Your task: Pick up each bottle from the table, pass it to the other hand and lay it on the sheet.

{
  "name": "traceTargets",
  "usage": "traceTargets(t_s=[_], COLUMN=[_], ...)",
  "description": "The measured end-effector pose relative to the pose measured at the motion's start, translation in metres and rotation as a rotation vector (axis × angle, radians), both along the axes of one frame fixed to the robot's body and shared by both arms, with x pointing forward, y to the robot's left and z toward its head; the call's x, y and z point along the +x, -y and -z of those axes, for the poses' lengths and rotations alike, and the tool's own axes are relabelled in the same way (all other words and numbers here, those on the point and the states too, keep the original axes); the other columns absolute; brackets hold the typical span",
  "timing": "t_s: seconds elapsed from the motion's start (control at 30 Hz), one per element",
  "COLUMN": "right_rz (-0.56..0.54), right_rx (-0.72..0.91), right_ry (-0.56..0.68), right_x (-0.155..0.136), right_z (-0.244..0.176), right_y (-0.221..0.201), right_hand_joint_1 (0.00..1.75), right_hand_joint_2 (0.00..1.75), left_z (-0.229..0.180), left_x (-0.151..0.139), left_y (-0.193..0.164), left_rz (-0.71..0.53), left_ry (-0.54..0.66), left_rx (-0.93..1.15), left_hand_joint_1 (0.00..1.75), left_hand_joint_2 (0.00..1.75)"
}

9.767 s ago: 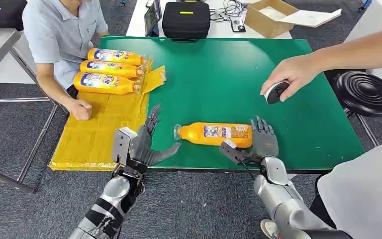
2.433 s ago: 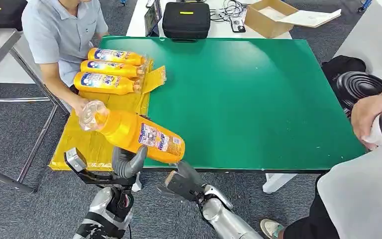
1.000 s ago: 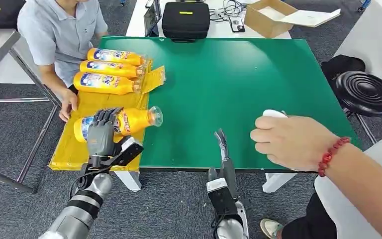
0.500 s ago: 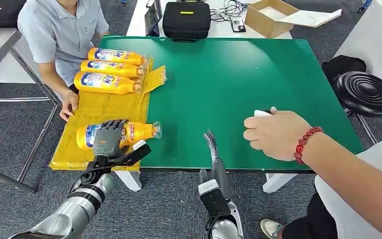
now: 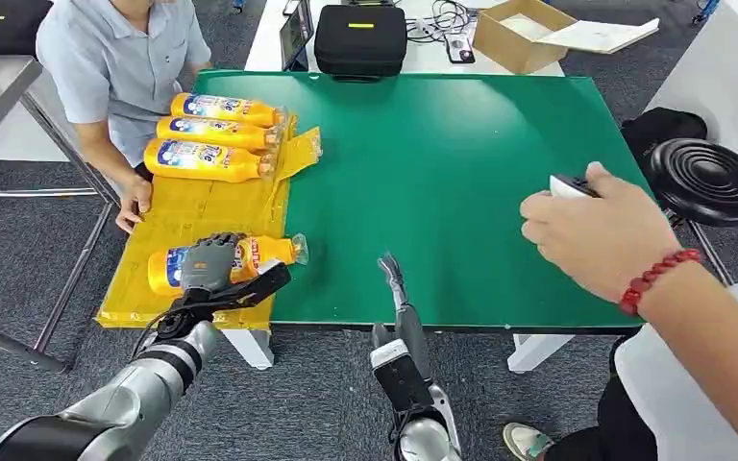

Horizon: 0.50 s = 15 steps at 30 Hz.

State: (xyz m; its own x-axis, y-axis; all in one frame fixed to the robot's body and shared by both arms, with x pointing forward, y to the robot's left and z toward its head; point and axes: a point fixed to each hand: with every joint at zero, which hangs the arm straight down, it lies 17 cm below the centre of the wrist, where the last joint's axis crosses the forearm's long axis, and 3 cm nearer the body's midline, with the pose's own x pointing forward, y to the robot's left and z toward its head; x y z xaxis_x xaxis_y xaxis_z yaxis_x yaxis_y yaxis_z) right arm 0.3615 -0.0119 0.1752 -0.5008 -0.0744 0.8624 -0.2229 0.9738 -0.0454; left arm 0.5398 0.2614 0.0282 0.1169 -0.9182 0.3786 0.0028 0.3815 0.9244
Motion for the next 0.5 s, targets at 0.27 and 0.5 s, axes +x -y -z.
traceTargets(t_s=[0.27,0.5], right_rz=[0.013,0.051], right_rx=[-0.007,-0.024], right_ry=[-0.019,-0.016], right_x=[0.004,0.007], right_z=[0.008,0.010], right_y=[0.002,0.007], right_hand_joint_1=[0.00,0.00], right_hand_joint_2=[0.00,0.00], left_z=[0.011,-0.001], left_x=[0.004,0.011], left_y=[0.002,0.031], left_rz=[-0.004,0.098], left_ry=[-0.084,-0.106], left_rx=[-0.196,-0.479], left_hand_joint_1=[0.00,0.00], left_hand_joint_2=[1.75,1.75])
